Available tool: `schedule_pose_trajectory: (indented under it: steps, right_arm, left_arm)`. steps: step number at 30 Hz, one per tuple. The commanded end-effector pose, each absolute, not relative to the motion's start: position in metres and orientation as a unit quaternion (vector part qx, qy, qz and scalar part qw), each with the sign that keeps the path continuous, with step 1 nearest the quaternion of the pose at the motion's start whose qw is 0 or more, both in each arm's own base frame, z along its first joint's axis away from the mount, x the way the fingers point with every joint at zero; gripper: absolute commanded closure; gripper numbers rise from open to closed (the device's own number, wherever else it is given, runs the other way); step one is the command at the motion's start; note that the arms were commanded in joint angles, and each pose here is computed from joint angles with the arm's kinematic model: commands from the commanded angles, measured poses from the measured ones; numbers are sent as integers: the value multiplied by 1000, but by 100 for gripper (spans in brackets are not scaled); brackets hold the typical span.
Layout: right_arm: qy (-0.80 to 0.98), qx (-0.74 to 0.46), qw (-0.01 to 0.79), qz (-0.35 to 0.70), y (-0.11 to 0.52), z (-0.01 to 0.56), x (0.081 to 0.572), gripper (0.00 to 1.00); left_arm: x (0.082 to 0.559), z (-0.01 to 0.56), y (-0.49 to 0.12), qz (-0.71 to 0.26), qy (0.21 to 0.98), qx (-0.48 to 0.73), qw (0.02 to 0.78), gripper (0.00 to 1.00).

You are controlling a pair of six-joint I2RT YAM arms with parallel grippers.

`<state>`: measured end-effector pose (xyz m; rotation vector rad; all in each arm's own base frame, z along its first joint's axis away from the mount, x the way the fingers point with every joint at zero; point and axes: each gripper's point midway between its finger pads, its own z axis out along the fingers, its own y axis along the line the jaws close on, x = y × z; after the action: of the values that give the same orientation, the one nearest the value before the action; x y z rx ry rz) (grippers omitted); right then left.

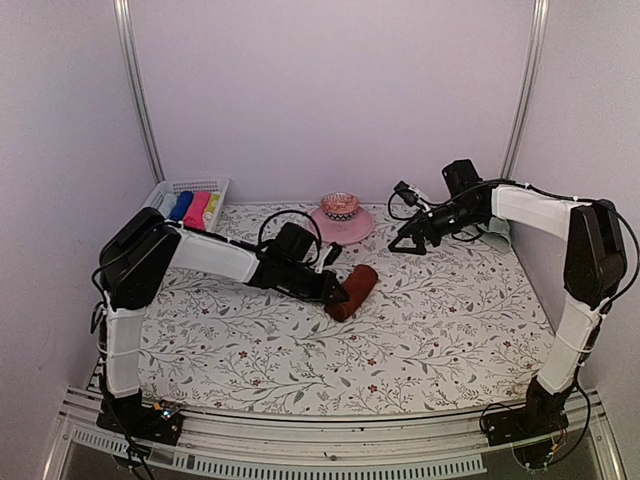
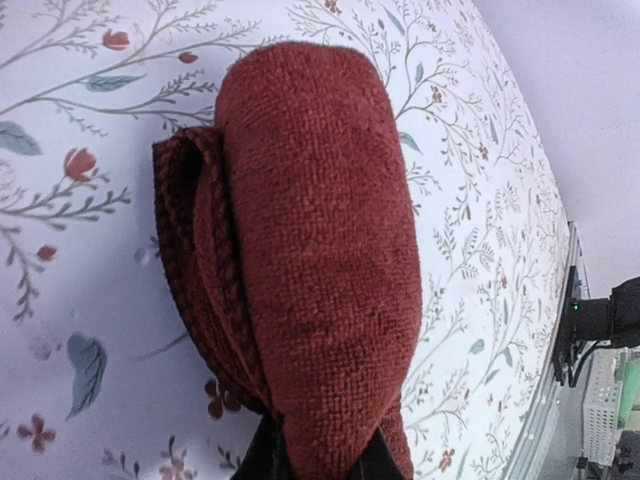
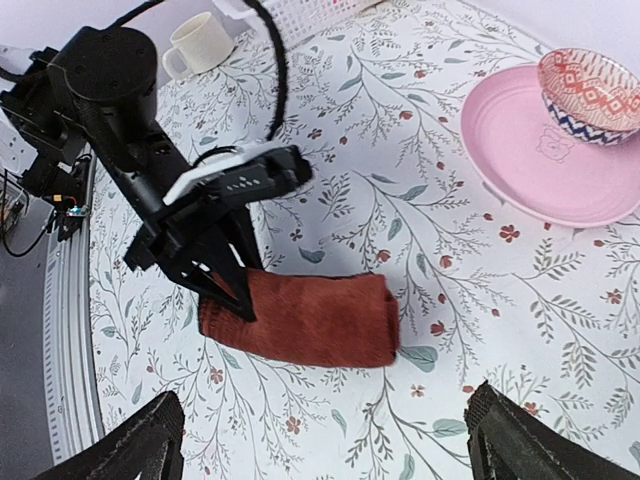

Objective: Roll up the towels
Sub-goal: Pick up the towel from the center of the board, then place the towel in the storage box.

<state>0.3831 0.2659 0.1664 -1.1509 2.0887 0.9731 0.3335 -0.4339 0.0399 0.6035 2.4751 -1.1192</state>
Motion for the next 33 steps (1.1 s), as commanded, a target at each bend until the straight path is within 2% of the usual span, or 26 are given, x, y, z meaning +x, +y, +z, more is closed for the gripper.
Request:
schedule_pose_trajectory:
  steps: [1, 14, 19, 28, 33]
  right_arm:
    - [784, -421, 290, 352, 248, 173, 385, 1]
    - [792, -413, 295, 339, 241, 169, 390, 1]
    - [790, -415, 300, 337, 240, 171, 388, 1]
    - [793, -410, 288, 347, 241, 160, 385, 1]
    - [796, -406, 281, 351, 242, 153, 386, 1]
  left_arm:
    - [346, 89, -404, -374, 868, 217, 243, 100]
    - [409, 171, -247, -296, 870, 150, 365, 100]
    - [445, 196, -166, -218, 879, 120, 407, 100]
    - [476, 193, -40, -177, 893, 40, 412, 100]
    - [485, 172, -14, -193, 904, 15, 381, 100]
